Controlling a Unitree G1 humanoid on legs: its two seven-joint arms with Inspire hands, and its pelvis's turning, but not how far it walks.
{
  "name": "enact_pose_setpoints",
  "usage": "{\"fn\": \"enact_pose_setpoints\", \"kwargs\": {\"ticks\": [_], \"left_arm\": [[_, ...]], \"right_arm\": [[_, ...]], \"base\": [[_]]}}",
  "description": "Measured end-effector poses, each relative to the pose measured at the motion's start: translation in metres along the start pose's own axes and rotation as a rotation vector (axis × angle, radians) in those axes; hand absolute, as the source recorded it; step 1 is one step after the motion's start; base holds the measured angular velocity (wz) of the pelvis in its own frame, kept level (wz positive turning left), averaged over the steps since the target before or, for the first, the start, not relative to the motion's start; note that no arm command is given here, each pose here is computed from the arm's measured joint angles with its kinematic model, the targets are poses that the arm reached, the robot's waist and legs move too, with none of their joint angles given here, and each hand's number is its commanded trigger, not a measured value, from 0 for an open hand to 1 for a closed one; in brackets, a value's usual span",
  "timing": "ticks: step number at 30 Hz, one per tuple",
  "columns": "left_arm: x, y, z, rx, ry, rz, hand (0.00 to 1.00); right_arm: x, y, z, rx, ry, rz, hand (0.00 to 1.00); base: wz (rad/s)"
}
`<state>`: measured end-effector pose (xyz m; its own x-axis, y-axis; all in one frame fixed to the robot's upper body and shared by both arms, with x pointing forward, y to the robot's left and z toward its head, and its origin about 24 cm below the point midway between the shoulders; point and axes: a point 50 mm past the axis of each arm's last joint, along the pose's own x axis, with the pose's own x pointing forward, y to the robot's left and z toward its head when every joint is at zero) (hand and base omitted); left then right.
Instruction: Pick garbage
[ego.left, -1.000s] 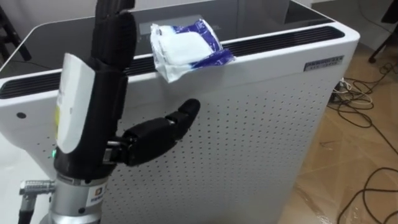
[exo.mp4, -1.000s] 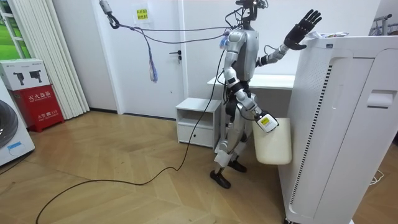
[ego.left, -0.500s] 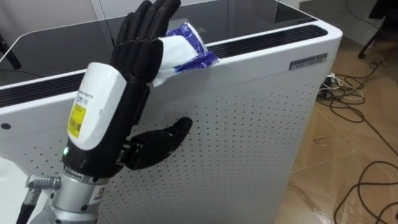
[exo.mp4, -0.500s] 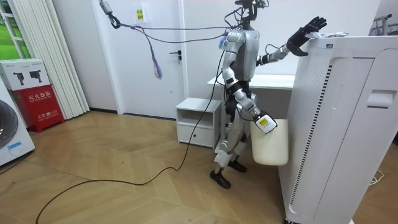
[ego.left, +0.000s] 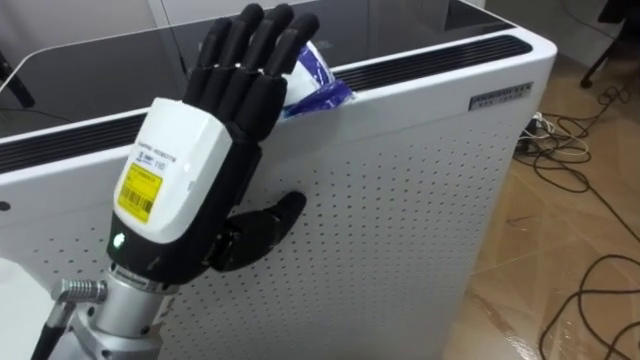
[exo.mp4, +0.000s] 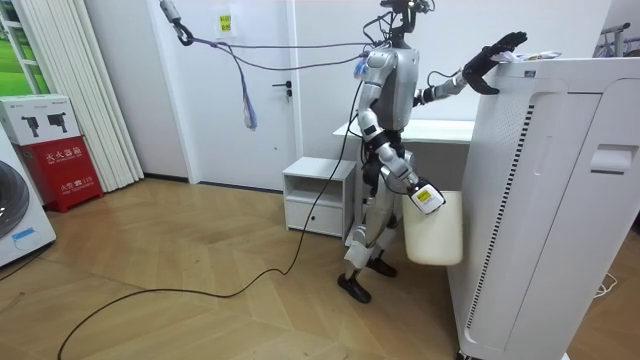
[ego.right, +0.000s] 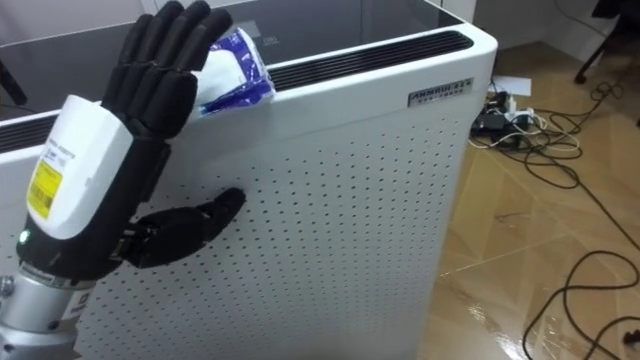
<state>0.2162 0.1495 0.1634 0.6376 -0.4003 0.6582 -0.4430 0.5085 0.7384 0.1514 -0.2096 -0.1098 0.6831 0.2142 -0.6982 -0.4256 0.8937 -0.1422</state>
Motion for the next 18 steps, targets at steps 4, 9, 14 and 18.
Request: {"fn": "enact_pose_setpoints", "kwargs": {"ticks": [4, 9, 14, 18], "left_arm": [[0.0, -0.0002, -0.0003, 0.018, -0.001, -0.004, 0.0], [-0.0001, -0.0004, -0.0003, 0.056, -0.011, -0.013, 0.0], [0.0023, 0.002, 0.0006, 0.061, -0.022, 0.001, 0.0], [0.0059, 0.0044, 0.0023, 0.065, -0.039, 0.018, 0.0]], "right_arm": [[-0.0012, 0.0014, -0.0029, 0.006, 0.008, -0.011, 1.0], [-0.0012, 0.0014, -0.0035, 0.008, 0.01, -0.019, 1.0], [-0.0019, 0.0027, -0.0059, 0.013, 0.017, -0.028, 1.0], [-0.0031, 0.0031, -0.0084, 0.016, 0.024, -0.04, 1.0]], "base": [[0.0], [0.0], [0.0], [0.0]]}}
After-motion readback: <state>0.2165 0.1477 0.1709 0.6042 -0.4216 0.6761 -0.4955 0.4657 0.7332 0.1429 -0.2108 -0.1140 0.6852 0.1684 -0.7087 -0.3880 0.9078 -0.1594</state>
